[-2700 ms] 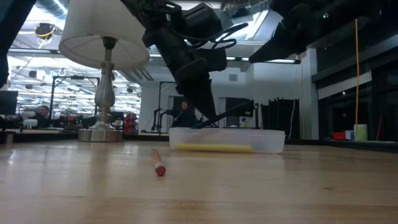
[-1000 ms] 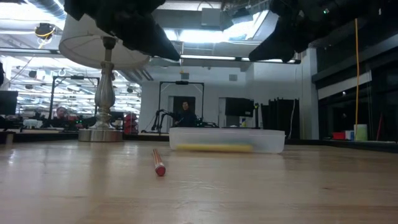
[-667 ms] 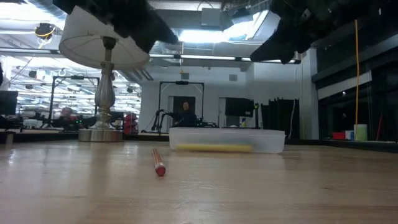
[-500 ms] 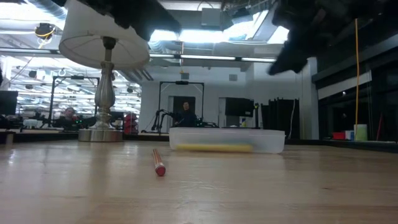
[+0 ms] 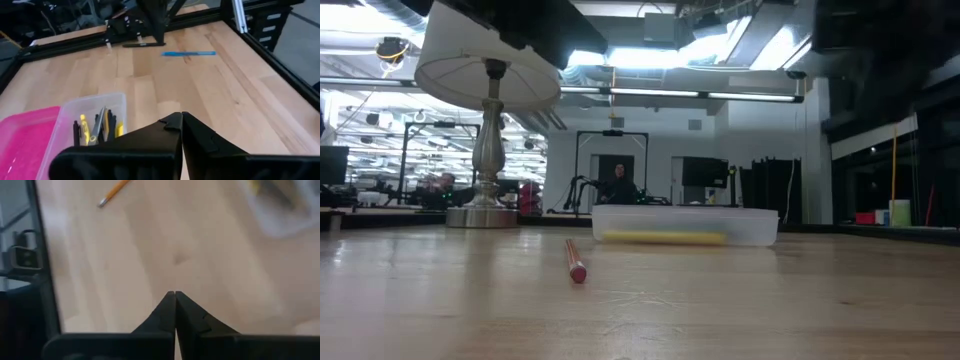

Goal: Pick & place school supplies into a supply box
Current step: Put the blue pen into the pink supply box

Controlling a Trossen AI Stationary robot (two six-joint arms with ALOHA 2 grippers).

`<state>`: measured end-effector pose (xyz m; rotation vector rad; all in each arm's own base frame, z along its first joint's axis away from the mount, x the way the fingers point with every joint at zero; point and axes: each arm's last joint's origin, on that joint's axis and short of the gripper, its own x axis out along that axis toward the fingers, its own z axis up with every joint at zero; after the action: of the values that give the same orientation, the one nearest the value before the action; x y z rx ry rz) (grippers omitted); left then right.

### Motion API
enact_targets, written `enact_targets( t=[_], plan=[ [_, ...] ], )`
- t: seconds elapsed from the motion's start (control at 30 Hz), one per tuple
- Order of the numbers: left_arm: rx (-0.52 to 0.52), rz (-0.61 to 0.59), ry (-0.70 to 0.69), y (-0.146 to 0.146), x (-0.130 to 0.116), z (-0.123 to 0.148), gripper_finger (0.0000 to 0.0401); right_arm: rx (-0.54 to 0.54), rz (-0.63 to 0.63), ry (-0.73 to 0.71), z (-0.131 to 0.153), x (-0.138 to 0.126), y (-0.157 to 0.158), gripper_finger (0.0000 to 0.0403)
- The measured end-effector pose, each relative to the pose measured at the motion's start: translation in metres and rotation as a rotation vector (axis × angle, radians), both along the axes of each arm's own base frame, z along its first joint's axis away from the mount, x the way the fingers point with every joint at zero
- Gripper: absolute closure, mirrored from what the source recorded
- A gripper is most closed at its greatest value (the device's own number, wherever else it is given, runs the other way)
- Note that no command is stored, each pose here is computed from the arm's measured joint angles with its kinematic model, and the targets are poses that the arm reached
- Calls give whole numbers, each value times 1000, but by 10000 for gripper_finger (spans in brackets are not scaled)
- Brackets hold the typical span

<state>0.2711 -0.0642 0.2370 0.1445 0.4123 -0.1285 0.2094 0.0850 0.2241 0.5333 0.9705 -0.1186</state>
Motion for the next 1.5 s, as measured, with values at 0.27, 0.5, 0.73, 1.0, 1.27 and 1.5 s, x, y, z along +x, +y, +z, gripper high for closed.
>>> enact_targets(
  t=[0.27,0.5,0.73,1.0,1.27,1.5],
  plan=[
    [6,51,15,2,4,-6,398,79,-174,196,3,-20,30,399],
    [17,44,6,2,4,-5,398,109,-347,354,8,-19,51,399],
    [19,45,6,2,4,-5,397,99,-397,408,-2,-11,74,399],
    [32,76,3,3,4,-5,397,78,-433,451,-14,-11,86,399],
    [10,85,5,3,4,-5,397,61,-423,464,-19,-12,90,399],
    [9,85,5,3,4,-5,397,57,-425,458,-19,-12,90,395]
  ],
)
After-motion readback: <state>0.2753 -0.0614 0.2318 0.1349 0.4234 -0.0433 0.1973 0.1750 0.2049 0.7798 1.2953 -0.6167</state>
